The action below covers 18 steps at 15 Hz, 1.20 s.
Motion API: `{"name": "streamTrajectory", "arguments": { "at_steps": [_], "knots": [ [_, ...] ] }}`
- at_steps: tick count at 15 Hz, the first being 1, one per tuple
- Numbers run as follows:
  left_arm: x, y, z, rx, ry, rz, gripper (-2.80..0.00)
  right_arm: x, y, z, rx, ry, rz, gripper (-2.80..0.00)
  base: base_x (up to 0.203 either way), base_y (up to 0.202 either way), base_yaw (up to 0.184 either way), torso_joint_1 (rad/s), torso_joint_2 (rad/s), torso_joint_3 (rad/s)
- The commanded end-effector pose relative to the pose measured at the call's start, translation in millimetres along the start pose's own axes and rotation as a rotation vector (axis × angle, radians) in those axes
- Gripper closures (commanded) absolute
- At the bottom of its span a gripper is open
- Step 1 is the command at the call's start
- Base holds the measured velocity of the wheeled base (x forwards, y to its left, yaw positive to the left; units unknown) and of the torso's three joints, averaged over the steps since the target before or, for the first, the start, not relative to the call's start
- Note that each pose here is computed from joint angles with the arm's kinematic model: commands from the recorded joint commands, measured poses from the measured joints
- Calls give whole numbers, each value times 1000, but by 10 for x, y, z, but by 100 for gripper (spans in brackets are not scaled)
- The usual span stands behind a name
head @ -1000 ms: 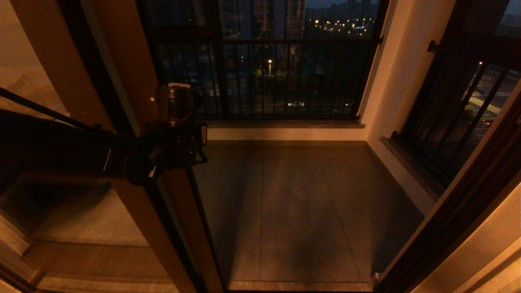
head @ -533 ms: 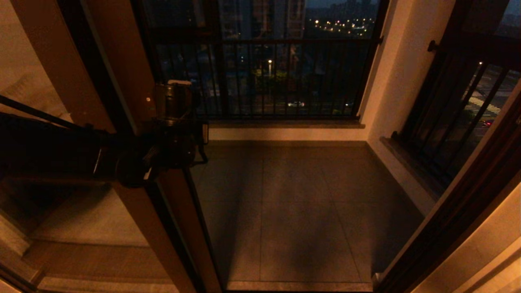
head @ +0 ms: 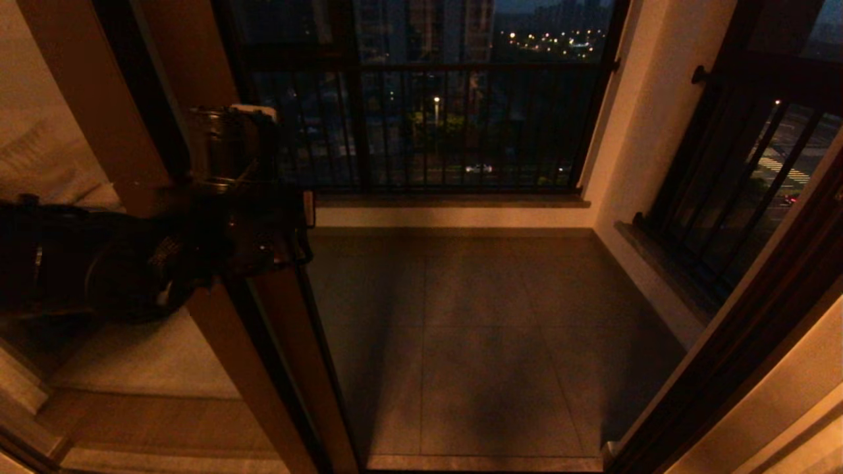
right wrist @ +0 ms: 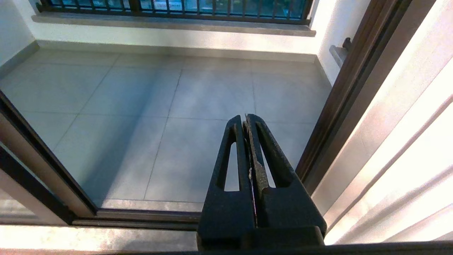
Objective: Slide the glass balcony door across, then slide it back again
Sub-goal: Open the slid door, then close the slid door
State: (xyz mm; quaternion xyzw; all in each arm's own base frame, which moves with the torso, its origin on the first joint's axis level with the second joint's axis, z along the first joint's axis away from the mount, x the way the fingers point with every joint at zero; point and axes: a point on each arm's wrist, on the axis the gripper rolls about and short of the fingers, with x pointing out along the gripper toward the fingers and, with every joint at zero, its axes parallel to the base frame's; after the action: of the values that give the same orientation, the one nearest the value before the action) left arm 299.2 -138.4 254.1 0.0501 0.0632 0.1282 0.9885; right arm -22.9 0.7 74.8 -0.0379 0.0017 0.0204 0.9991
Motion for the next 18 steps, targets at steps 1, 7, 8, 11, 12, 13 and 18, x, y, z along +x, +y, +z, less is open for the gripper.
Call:
{"name": "streamTrajectory", "arguments": {
  "at_steps": [1, 7, 8, 11, 12, 13, 18],
  "knots": [
    [-334, 300, 172, -31, -33, 2, 0, 2, 1, -8, -1, 3, 1, 0, 0, 0, 0, 0, 0, 0],
    [-1078, 928, -32, 4, 243, -185, 0, 2, 1, -8, -1, 3, 0, 0, 0, 0, 0, 0, 0, 0],
    [-1132, 956, -61, -24, 336, -246, 0, 2, 1, -8, -1, 3, 1, 0, 0, 0, 0, 0, 0, 0],
    [-1110, 916, -27, -118, 444, -334, 0, 2, 1, -8, -1, 3, 1, 0, 0, 0, 0, 0, 0, 0],
    [-1043, 870, -35, -117, 446, -326, 0, 2, 1, -8, -1, 3, 1, 0, 0, 0, 0, 0, 0, 0],
    [-968, 827, -33, -126, 429, -314, 0, 2, 1, -8, -1, 3, 1, 0, 0, 0, 0, 0, 0, 0],
    [-911, 799, 40, -136, 364, -270, -280, 2, 1, -8, -1, 3, 1, 0, 0, 0, 0, 0, 0, 0]
  ]
}}
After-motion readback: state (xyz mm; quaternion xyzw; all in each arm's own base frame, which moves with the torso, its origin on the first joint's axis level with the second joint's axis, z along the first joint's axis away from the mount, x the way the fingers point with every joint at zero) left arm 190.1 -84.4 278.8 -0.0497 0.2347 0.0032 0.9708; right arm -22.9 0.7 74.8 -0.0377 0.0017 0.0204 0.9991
